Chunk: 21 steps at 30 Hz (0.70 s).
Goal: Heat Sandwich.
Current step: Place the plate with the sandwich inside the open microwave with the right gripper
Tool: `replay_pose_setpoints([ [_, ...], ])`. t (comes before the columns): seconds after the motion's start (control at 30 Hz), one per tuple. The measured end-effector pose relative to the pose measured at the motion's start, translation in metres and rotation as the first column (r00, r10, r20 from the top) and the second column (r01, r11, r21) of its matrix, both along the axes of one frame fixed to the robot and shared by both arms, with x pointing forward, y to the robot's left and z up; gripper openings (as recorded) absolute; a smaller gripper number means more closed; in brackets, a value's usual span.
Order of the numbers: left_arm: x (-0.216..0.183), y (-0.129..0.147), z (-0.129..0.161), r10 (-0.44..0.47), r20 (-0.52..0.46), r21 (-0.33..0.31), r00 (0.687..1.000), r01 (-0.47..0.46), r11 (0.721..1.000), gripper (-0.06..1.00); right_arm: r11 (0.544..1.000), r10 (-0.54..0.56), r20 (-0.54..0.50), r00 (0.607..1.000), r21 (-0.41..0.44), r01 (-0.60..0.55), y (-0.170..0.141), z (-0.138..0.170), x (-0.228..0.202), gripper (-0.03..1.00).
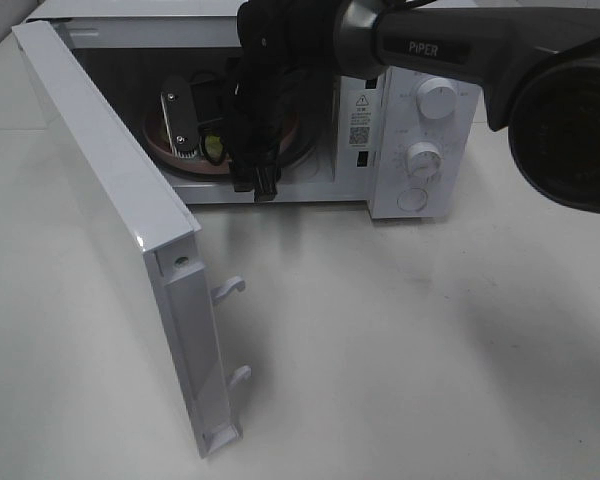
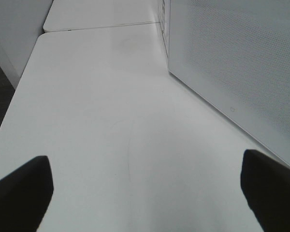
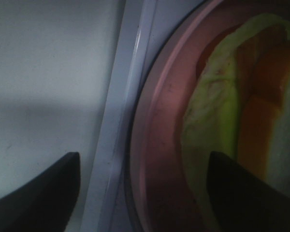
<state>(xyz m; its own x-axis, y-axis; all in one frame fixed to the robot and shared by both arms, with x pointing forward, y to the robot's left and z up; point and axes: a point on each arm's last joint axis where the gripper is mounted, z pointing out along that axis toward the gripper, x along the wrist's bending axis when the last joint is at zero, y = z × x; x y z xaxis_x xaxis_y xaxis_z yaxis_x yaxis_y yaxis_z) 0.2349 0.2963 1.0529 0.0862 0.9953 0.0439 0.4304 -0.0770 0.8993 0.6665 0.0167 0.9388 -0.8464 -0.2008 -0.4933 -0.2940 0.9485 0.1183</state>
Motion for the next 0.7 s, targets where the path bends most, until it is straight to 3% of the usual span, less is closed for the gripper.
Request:
replay_pose_setpoints([
  [0.7, 0.000, 0.000, 0.000, 0.000, 0.000, 0.000, 1.000, 0.000, 1.000, 0.99, 0.998, -0.002, 0.030, 1.000, 0.057, 0.000, -0.019, 0.017, -0.029, 0.75],
])
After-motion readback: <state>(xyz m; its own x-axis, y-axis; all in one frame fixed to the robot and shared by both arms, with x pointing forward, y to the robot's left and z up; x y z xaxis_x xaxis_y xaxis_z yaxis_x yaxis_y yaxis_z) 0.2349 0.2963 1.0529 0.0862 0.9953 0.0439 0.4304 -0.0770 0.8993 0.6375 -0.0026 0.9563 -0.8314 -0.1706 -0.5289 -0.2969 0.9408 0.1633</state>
